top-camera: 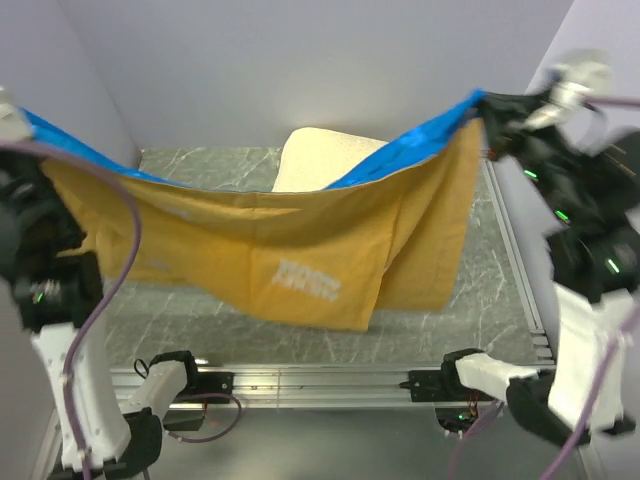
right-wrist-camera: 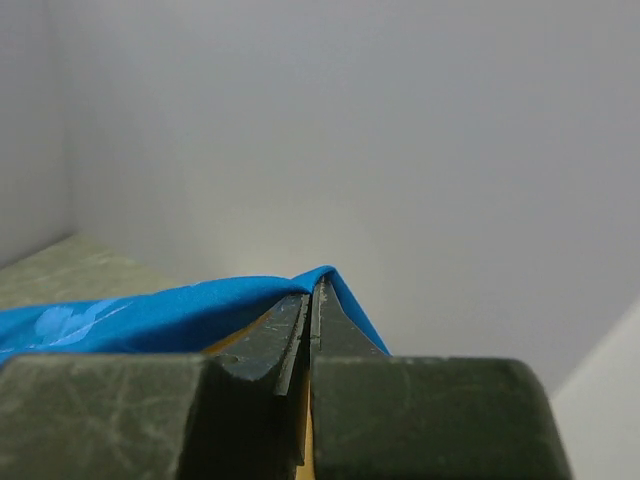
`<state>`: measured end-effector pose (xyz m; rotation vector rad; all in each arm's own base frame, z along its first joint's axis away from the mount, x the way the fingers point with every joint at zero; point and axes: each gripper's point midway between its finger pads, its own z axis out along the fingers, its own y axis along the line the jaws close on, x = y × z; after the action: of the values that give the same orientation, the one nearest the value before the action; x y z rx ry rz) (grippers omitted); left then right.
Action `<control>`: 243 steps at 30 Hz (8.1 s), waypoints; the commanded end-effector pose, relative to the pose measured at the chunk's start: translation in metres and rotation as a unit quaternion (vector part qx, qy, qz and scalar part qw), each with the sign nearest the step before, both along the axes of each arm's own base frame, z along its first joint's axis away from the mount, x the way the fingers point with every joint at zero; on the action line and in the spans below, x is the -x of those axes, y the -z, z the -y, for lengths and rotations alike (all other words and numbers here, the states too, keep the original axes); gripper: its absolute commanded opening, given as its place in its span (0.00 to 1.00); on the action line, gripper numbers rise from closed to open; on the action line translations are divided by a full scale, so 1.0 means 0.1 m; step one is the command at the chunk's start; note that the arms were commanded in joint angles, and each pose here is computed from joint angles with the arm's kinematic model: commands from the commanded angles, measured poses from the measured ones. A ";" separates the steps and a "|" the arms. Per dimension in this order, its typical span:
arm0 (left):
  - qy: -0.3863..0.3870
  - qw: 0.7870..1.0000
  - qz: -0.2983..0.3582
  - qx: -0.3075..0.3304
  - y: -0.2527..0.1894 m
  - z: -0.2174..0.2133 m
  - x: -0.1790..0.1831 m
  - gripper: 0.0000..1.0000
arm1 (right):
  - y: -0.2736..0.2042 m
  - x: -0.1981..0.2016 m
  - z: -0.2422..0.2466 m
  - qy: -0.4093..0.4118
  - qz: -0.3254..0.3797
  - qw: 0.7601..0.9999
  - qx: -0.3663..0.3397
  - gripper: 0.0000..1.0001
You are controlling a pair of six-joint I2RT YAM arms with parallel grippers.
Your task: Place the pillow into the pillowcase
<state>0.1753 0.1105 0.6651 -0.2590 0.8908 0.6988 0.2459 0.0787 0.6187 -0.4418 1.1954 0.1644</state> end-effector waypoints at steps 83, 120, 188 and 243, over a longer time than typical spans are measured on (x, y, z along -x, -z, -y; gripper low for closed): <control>0.027 0.621 -0.732 0.279 6.76 -0.90 -2.69 0.27 | 4.31 -2.97 2.02 0.270 -0.504 0.807 -0.147 0.00; 0.373 0.611 -0.675 0.177 5.43 0.81 -2.80 0.90 | 4.13 -0.64 -0.09 -0.249 -0.266 0.806 0.467 1.00; 0.329 0.595 -0.726 0.107 5.95 3.03 -2.34 0.72 | 3.97 -0.69 -0.13 -0.207 -0.408 0.876 0.151 0.00; 0.257 0.570 -0.779 0.050 6.40 3.05 -1.88 0.66 | 3.96 -0.85 0.20 -0.150 -0.429 0.883 0.118 0.00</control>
<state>0.3581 -0.2037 0.0323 0.7758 2.5388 0.1157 0.3281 0.0592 0.2066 -0.7952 2.0904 0.5683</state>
